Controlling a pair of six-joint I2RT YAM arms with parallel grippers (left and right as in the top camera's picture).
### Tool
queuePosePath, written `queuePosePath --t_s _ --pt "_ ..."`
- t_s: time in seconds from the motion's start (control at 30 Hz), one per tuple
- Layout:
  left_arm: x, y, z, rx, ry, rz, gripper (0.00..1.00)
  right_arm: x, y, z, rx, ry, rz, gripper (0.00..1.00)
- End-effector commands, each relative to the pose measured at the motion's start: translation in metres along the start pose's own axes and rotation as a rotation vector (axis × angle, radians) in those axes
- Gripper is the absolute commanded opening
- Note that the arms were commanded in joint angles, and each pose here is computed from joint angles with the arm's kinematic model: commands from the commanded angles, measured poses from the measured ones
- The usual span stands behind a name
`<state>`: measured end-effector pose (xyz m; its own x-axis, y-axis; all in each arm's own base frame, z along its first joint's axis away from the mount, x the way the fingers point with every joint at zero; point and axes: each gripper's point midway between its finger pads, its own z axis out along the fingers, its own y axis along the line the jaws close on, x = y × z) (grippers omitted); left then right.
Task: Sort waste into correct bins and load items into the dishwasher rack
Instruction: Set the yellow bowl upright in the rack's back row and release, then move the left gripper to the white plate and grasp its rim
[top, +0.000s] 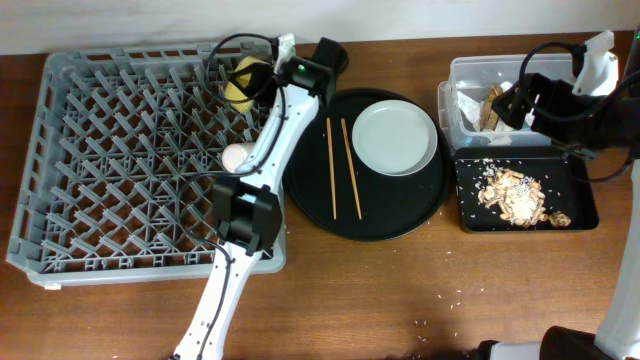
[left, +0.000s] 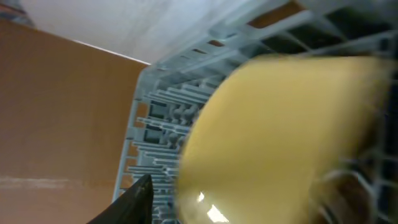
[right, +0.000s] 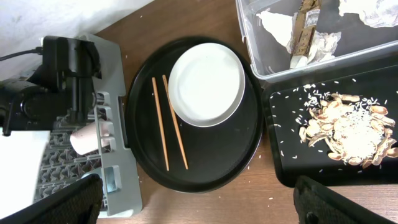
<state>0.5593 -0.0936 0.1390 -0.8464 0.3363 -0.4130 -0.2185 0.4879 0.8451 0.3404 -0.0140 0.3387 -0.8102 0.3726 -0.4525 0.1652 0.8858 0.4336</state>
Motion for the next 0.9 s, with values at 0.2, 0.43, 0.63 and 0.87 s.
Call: queuePosePath --t_s 0.2,0.43,0.63,0.87 --pt "0.013 -0.019 -0.01 0.282 0.076 0.053 0.58 -0.001 -0.003 0.001 0.013 0.0 -0.005 0.98" --pt "-0.013 0.034 -0.05 0.539 0.019 -0.129 0.7 -0.001 -0.003 0.001 0.013 0.0 -0.005 0.98" --pt "-0.025 0.044 -0.125 0.969 -0.031 -0.19 0.81 -0.001 -0.003 0.001 0.012 0.0 -0.005 0.98" --pt "-0.024 -0.011 -0.17 1.318 0.018 -0.138 0.84 -0.001 -0.003 0.001 0.013 0.0 -0.005 0.99"
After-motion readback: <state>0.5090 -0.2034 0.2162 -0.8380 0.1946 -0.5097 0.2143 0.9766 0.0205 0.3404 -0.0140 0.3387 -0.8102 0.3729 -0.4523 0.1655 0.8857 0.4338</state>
